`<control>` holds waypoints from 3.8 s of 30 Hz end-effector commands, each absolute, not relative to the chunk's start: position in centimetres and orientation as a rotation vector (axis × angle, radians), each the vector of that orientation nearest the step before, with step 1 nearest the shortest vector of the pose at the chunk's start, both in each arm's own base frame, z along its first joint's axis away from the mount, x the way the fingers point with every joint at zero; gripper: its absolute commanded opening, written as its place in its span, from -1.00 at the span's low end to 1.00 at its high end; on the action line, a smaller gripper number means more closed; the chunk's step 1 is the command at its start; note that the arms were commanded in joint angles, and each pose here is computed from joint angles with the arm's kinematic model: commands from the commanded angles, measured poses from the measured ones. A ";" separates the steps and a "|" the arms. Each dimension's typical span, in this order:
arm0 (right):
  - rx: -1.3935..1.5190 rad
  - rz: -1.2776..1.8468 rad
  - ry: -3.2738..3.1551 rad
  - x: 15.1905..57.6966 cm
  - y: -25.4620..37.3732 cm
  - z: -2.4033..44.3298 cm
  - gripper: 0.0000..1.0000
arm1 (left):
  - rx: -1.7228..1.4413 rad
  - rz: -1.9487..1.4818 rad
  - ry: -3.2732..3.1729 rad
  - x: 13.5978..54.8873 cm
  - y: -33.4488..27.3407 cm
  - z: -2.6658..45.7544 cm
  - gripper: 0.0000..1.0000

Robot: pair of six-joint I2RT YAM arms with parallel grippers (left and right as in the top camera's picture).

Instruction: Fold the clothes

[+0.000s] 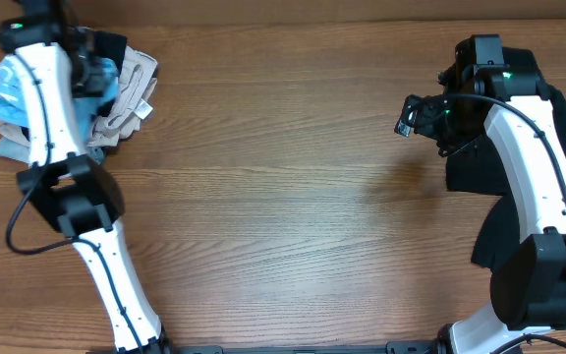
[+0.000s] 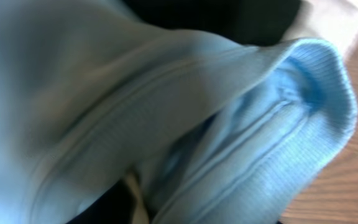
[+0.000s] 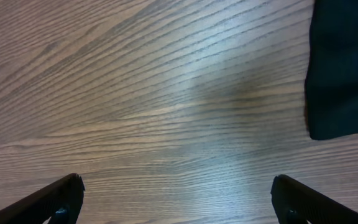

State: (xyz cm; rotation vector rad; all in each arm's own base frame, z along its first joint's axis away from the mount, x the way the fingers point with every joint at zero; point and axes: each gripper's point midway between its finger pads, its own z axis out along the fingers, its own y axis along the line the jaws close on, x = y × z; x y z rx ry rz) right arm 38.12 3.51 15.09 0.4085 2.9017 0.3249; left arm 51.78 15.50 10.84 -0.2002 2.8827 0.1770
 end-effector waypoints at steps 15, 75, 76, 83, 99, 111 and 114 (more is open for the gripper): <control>0.357 0.324 2.762 40.3 3.3 20.3 1.00 | -0.057 0.095 2.501 52.9 8.2 27.8 1.00; 0.111 0.198 1.478 25.9 1.0 25.0 1.00 | -0.053 0.109 2.399 51.0 7.8 33.0 0.99; 0.111 0.198 1.481 25.7 1.0 23.8 1.00 | -0.053 0.109 2.399 51.0 7.8 33.0 0.99; 0.085 0.224 1.516 25.0 1.6 19.0 1.00 | -0.053 0.109 2.399 51.0 7.8 33.0 1.00; 0.089 0.226 1.593 24.6 1.7 17.1 1.00 | -0.053 0.109 2.399 51.0 7.8 33.0 0.99; 0.089 0.226 1.593 24.6 1.7 17.1 1.00 | -0.053 0.109 2.399 51.0 7.8 33.0 1.00; 0.089 0.226 1.593 24.6 1.7 17.1 1.00 | -0.053 0.109 2.399 51.0 7.8 33.0 1.00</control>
